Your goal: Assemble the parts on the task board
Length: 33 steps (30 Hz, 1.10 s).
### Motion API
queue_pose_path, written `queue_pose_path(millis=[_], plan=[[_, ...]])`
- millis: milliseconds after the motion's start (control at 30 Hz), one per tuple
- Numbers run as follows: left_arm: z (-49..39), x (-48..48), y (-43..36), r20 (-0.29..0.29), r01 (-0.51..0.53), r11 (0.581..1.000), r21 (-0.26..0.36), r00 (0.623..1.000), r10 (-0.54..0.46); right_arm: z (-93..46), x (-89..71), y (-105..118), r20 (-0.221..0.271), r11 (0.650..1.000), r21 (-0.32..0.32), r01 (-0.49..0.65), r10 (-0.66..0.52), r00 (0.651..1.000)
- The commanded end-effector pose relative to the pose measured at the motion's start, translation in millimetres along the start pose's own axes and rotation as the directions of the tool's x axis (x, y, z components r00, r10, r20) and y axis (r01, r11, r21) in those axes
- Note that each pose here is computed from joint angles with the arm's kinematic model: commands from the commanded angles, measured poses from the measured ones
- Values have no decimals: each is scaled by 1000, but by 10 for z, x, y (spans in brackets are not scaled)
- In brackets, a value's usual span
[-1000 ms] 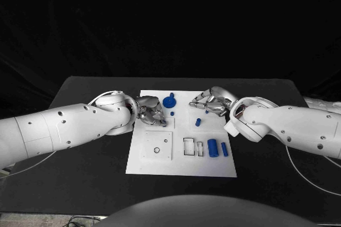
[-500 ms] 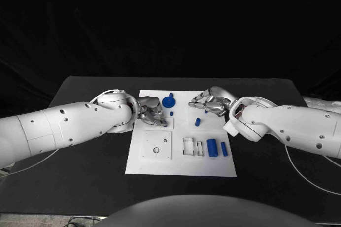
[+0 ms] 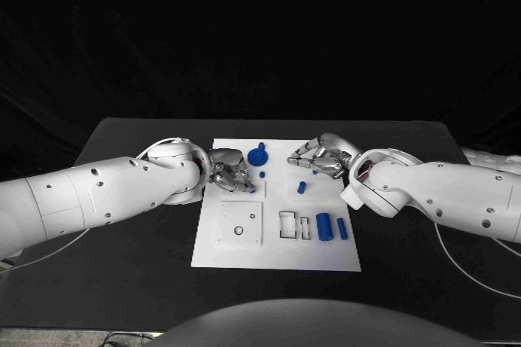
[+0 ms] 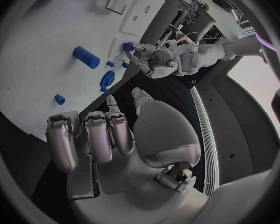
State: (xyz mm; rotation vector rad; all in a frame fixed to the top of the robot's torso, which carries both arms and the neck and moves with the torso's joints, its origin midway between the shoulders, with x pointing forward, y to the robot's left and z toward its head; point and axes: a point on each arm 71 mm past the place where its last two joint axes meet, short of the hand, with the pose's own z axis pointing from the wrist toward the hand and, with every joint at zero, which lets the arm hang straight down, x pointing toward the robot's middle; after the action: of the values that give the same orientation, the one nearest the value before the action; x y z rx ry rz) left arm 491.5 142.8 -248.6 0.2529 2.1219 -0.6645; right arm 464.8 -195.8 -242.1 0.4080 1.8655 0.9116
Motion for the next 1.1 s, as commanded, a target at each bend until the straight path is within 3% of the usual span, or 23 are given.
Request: queue_pose_path(millis=[33, 1100], plan=[[8, 21, -2, -13, -10, 1000, 3, 1000, 10, 1, 18, 5, -17, 1000, -4, 8, -9, 1000], [7, -24, 72, 19, -14, 1000, 1, 1000, 14, 1, 25, 2, -26, 1000, 0, 9, -9, 1000]])
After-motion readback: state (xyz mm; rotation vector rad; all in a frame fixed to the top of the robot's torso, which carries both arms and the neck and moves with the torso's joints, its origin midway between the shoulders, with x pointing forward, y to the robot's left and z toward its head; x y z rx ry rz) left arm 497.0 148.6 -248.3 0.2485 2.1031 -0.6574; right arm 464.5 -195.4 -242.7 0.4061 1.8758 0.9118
